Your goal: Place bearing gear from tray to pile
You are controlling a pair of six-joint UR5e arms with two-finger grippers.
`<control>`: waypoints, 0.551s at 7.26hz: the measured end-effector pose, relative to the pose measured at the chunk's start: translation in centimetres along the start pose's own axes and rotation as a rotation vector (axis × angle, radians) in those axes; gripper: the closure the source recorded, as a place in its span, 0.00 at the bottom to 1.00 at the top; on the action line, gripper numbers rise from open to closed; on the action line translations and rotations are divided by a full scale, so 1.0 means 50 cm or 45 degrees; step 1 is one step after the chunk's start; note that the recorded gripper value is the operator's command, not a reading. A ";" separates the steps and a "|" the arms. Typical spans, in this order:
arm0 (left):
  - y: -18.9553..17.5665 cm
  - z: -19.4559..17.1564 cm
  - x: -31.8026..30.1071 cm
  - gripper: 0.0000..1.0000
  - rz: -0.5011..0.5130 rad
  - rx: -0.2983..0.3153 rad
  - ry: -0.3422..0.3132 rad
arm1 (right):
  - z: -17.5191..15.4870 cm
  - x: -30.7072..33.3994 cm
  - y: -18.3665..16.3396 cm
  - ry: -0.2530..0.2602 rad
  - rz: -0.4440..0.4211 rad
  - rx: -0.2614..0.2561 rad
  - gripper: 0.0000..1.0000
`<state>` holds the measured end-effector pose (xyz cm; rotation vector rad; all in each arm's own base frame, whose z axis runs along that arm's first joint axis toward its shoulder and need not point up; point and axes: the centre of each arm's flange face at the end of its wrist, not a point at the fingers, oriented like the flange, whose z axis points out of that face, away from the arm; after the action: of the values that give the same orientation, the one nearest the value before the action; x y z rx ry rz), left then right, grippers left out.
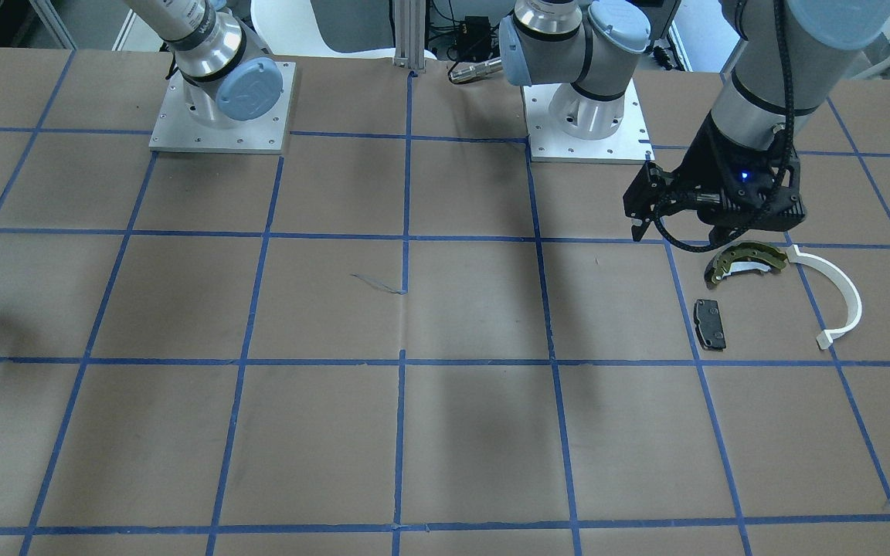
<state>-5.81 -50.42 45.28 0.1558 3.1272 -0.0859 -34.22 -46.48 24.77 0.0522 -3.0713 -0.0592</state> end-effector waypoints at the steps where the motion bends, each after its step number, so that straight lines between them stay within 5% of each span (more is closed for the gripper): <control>1: -0.001 0.002 0.000 0.00 0.003 -0.001 0.001 | -0.061 -0.130 -0.055 -0.017 0.006 -0.018 0.97; 4: 0.000 0.002 -0.001 0.00 0.005 -0.003 -0.001 | -0.126 -0.657 -0.179 -0.033 0.005 -0.076 1.00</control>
<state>-5.76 -50.45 45.18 0.1619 3.1258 -0.0827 -0.73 -54.47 28.47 0.0420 -3.0931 -0.1526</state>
